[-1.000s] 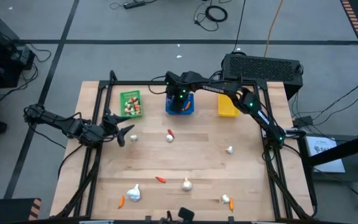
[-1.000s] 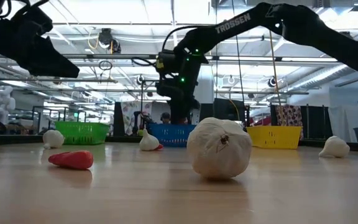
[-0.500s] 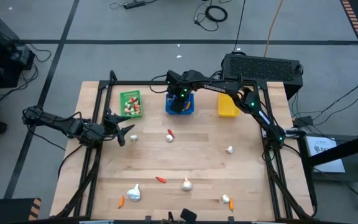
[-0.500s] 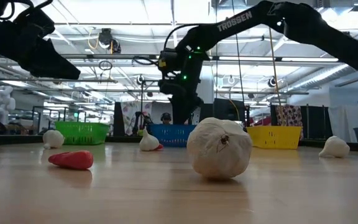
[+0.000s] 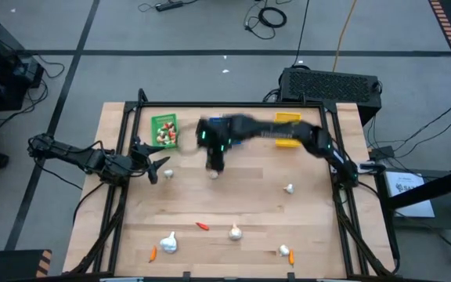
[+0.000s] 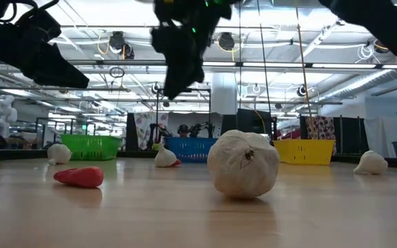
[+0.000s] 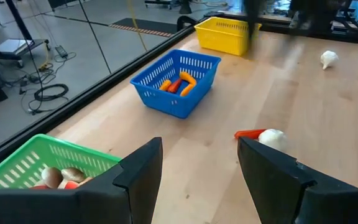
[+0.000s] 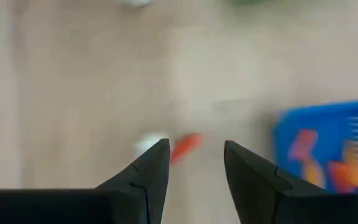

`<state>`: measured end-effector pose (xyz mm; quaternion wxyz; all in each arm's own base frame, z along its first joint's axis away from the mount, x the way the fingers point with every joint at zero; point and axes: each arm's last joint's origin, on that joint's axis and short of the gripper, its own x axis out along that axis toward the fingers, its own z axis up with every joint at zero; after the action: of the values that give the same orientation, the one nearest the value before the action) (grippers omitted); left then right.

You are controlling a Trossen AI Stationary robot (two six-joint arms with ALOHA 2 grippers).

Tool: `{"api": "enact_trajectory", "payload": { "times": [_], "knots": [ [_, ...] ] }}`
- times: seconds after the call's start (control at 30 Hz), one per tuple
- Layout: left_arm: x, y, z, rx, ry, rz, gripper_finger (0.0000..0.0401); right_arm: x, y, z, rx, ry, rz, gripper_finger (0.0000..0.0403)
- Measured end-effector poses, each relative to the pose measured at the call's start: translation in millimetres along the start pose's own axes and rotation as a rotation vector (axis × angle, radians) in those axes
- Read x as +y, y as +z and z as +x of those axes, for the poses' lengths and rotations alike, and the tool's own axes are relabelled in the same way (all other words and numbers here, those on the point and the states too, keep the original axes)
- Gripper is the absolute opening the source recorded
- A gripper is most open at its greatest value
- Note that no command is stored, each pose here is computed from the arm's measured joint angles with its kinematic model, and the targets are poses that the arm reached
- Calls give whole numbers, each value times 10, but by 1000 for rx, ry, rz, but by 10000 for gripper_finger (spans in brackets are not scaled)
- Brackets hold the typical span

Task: Sort produce into baskets
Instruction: Put the orange chili pepper into the blue bin

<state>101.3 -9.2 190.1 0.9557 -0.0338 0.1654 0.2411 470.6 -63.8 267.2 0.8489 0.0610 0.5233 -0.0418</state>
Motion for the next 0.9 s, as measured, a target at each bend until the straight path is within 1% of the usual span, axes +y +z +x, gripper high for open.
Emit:
{"api": "enact_trajectory", "payload": {
  "times": [0.1, 0.23, 0.37, 0.47, 0.57, 0.63, 0.77, 0.9],
  "knots": [
    [-6, -2, 0, 6, -20, 0, 217, 513, -49, 67, 21, 47, -89, 144],
    [-9, -3, 0, 9, -30, 1, 217, 1179, -158, 87, 16, 105, -157, 144],
    [-9, -2, 0, 8, -30, 16, 217, 1769, -218, 70, -117, 81, -204, 144],
    [-9, -1, 0, 8, -31, 18, 217, 2106, -297, 120, -186, 46, -254, 144],
    [-10, 3, -1, 4, -32, 16, 217, 2323, -373, 172, -224, 27, -274, 144],
    [-10, 4, -1, 2, -33, 17, 217, 2401, -365, 191, -275, 17, -214, 144],
    [-14, 16, -1, -8, -43, 38, 217, 2448, -394, 355, -272, 12, -157, 150],
    [-22, 31, 2, -15, -68, 50, 217, 2415, -418, 611, -240, 8, -107, 182]
  ]
}}
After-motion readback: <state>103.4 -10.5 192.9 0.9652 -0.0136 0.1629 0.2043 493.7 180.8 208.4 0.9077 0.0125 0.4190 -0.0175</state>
